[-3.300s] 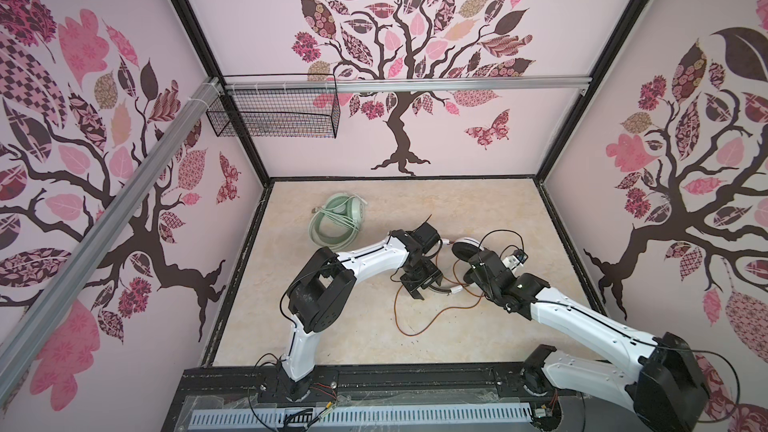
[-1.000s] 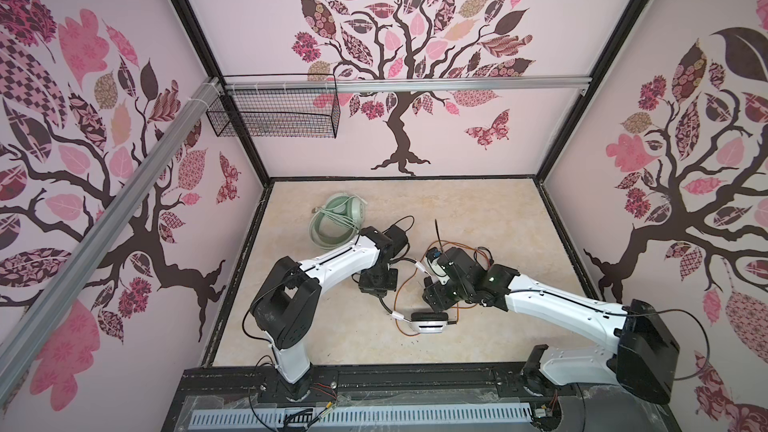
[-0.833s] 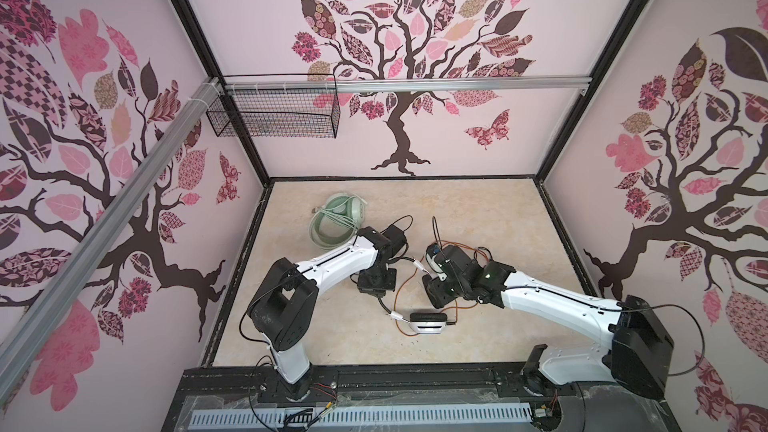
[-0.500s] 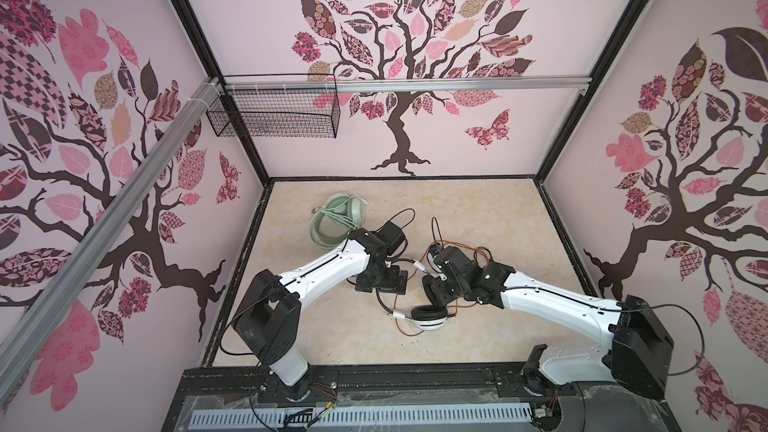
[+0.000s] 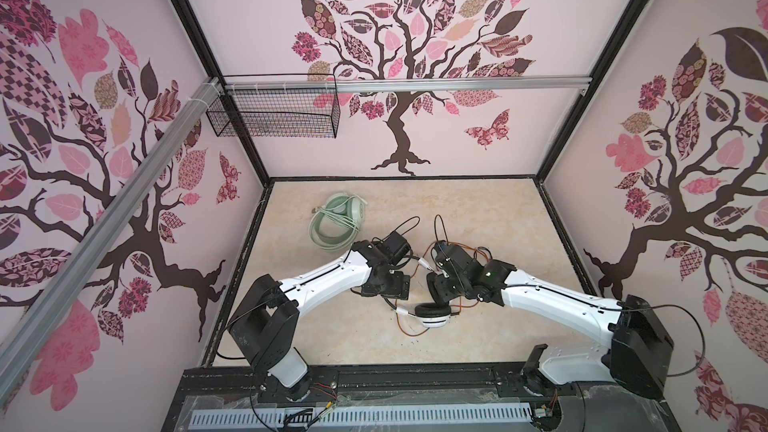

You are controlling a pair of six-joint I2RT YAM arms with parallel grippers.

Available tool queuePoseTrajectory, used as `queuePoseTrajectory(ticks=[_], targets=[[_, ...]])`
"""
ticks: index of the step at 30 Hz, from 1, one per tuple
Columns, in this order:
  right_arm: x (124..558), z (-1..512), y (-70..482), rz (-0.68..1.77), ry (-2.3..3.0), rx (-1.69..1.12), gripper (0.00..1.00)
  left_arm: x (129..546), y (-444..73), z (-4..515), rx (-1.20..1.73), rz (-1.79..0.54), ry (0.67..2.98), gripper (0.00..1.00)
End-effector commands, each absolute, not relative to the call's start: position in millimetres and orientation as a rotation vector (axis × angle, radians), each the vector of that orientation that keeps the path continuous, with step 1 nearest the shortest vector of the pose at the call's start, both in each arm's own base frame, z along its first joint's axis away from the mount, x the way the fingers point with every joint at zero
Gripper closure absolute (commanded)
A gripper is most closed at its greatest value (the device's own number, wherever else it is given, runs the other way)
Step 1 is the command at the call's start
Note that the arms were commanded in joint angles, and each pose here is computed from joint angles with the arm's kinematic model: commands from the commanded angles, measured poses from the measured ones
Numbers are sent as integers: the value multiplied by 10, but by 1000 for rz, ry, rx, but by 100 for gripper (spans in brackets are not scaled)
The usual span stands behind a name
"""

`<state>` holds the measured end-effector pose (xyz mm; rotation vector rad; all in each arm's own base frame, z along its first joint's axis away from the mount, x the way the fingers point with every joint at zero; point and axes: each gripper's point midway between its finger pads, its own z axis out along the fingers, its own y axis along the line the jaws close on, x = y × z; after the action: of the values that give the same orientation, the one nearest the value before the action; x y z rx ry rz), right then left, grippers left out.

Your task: Wrap the headphones

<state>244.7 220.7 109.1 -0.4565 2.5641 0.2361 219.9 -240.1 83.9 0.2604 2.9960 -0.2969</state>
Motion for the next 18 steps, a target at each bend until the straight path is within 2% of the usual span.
queuePoseTrajectory(ticks=[1,13,15,17,18], targets=[[2742,1578,2362,334,2421,-321,82,2197,-2234,788,179,-241,2995,14],[2766,1740,2359,468,2379,-256,82,2422,-2255,1028,-17,-390,2838,19],[2755,1720,2369,474,2384,-258,82,2483,-2267,1095,-28,-391,2812,15],[2755,1710,2369,477,2386,-256,82,2563,-2228,1168,-75,-361,2769,3],[2751,1715,2374,482,2384,-258,82,2610,-2193,1215,-115,-345,2741,3]])
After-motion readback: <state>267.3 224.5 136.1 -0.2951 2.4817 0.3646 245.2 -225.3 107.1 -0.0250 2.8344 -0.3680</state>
